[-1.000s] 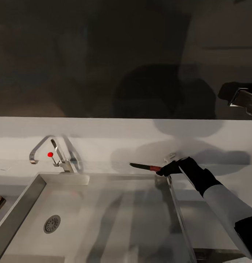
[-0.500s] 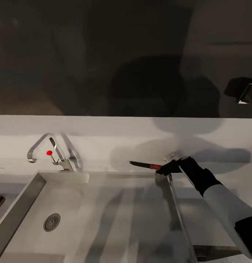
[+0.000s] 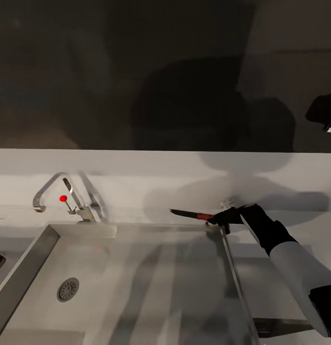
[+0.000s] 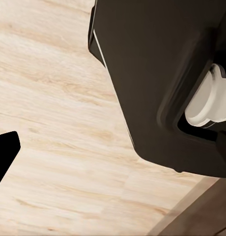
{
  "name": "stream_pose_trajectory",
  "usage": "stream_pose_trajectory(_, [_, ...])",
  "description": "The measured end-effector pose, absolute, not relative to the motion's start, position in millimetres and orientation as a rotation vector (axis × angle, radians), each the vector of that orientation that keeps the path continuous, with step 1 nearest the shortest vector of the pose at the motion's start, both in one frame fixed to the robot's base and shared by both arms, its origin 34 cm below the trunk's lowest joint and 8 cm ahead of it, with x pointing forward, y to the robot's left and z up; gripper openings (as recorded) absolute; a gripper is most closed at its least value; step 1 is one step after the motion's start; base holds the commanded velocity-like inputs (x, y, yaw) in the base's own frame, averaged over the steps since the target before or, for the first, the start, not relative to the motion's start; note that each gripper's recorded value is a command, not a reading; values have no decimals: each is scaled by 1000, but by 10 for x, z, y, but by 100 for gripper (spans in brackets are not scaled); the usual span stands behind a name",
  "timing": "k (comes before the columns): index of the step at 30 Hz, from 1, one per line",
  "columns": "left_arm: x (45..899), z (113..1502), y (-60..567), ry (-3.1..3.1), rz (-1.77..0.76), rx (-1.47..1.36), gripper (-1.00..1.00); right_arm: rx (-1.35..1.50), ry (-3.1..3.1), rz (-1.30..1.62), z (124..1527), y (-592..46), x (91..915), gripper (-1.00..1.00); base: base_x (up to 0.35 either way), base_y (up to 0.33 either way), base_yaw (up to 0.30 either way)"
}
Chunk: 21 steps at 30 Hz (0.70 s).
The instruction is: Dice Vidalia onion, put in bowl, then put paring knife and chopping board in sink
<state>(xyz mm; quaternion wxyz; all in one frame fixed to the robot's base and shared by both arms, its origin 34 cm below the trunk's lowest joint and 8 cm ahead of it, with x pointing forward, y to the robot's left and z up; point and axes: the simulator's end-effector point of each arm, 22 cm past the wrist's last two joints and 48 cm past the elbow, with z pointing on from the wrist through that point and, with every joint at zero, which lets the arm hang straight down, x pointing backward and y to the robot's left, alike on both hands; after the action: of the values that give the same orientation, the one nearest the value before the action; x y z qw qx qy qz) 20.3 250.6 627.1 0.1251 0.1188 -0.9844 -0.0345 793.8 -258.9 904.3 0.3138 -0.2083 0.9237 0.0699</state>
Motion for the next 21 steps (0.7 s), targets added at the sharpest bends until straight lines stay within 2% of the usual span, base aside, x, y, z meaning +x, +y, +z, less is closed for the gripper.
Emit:
stream_pose_trajectory(18, [198,6272,2505,-2867,-101,346,100,-554,2415,191,9062,-2560,7965,100,0,0,0])
stream_pose_trajectory(19, [200,6272,2504,-2867,-100,346,100,-554,2415,191,9062,-2559,7965,-100,0,0,0])
stream_pose_trajectory(21, [196,6273,2507,-2867,-101,346,100,-556,2415,190,9060,-2555,7964,-100,0,0,0])
